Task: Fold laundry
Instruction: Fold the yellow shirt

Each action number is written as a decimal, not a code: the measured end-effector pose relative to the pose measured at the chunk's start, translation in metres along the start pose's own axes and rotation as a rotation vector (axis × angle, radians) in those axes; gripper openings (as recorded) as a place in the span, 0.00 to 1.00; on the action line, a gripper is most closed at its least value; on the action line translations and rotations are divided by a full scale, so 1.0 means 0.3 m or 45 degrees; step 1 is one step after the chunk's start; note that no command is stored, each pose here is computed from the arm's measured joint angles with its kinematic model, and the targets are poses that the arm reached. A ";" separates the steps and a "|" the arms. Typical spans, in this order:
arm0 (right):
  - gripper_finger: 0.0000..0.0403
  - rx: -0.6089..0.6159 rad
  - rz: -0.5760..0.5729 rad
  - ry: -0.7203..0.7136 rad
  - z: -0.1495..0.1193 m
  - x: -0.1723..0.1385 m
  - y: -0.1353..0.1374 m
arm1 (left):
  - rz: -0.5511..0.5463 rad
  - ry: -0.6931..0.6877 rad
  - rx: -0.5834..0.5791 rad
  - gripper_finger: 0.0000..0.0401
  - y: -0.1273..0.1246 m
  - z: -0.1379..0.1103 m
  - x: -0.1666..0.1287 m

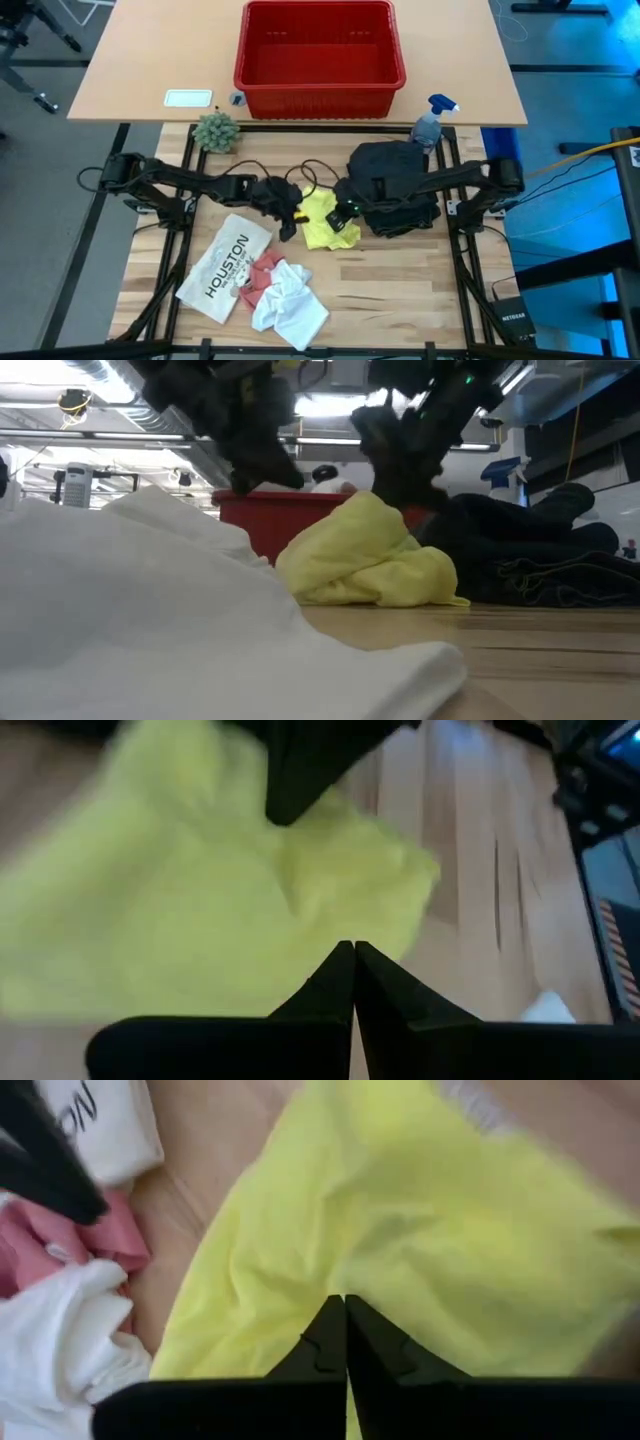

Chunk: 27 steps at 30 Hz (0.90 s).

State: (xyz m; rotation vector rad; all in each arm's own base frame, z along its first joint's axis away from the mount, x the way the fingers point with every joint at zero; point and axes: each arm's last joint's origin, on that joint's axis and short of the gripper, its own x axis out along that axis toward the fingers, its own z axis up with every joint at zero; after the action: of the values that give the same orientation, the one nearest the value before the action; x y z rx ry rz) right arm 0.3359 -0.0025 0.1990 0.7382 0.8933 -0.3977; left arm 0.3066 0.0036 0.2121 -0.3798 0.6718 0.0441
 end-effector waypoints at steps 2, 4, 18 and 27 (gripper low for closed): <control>0.00 -0.004 -0.020 -0.043 0.001 -0.038 0.005 | 0.011 -0.057 0.010 0.00 0.024 0.022 -0.003; 0.00 -0.012 0.013 -0.075 0.002 -0.061 0.020 | 0.037 -0.104 0.009 0.00 0.059 0.041 -0.004; 0.00 -0.047 0.074 0.085 -0.090 0.046 0.078 | -0.147 0.035 -0.081 0.00 0.293 0.037 0.161; 0.00 -0.035 -0.005 0.190 -0.117 0.108 0.050 | -0.228 0.206 -0.217 0.00 0.371 -0.018 0.195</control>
State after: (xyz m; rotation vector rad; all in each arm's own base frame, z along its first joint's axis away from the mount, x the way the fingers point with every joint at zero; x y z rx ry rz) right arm 0.3439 0.0327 0.1645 0.7479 1.0383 -0.3363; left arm 0.3314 0.1006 0.1356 -0.6111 0.7941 -0.1010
